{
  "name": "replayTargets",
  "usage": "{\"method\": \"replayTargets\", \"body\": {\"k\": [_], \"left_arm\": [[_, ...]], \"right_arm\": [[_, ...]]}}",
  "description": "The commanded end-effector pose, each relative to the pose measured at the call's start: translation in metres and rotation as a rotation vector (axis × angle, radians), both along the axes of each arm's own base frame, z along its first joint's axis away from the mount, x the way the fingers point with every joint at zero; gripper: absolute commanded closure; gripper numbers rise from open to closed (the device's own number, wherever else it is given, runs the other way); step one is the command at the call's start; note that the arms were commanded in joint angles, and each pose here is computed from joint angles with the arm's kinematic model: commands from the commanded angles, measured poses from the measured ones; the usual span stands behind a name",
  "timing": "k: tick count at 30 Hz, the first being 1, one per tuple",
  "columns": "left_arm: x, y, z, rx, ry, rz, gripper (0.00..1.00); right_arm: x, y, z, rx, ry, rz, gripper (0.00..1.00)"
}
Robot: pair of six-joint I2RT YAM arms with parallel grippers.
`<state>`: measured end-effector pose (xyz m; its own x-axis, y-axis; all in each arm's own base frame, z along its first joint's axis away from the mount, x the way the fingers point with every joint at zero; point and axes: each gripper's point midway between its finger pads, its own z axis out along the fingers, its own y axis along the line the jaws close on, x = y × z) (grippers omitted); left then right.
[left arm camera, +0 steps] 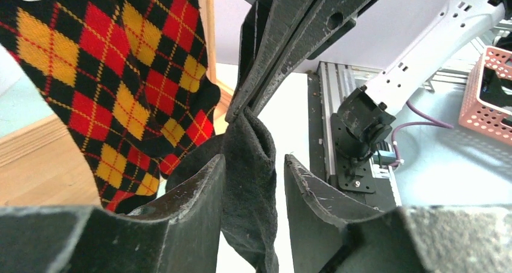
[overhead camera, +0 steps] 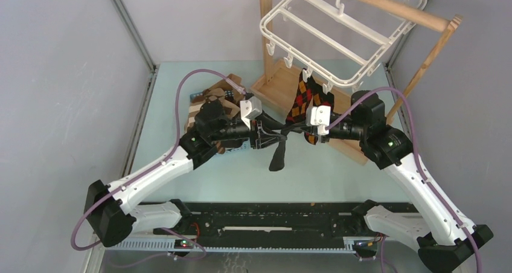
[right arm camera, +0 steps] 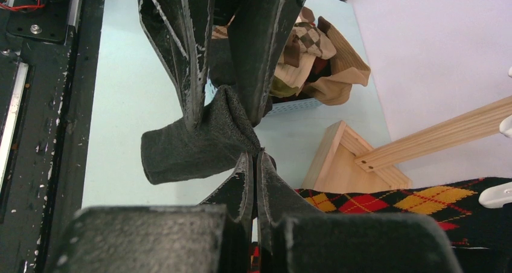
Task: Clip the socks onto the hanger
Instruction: Pick up the sock from the bin.
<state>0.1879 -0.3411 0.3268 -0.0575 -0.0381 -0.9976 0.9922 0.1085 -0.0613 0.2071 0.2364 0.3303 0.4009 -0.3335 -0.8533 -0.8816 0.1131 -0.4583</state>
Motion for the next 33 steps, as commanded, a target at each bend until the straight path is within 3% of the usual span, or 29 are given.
{"method": "replayTargets", "body": {"k": [1, 3, 10, 16, 27, 33], "left_arm": [[-0.008, -0.005, 0.012, -0.016, -0.024, -0.061, 0.56], [-0.008, -0.005, 0.012, -0.017, -0.023, -0.059, 0.60], [-0.005, -0.007, 0.016, -0.025, -0.020, -0.054, 0.95], [-0.003, -0.002, 0.016, -0.017, -0.072, -0.028, 1.00], [0.006, 0.021, 0.012, 0.047, -0.113, -0.009, 1.00], [0.017, 0.032, 0.015, 0.067, -0.143, 0.030, 1.00]], "right_arm": [[0.002, 0.001, 0.020, 0.047, -0.029, -0.005, 1.00], [0.001, 0.002, 0.020, 0.048, -0.025, -0.004, 1.00], [0.000, 0.001, 0.018, 0.051, -0.019, -0.004, 1.00], [0.000, -0.004, 0.018, 0.067, 0.002, -0.016, 1.00], [0.001, -0.020, 0.030, 0.179, 0.061, -0.050, 0.49], [-0.004, -0.028, 0.036, 0.218, 0.037, -0.058, 0.32]]}}
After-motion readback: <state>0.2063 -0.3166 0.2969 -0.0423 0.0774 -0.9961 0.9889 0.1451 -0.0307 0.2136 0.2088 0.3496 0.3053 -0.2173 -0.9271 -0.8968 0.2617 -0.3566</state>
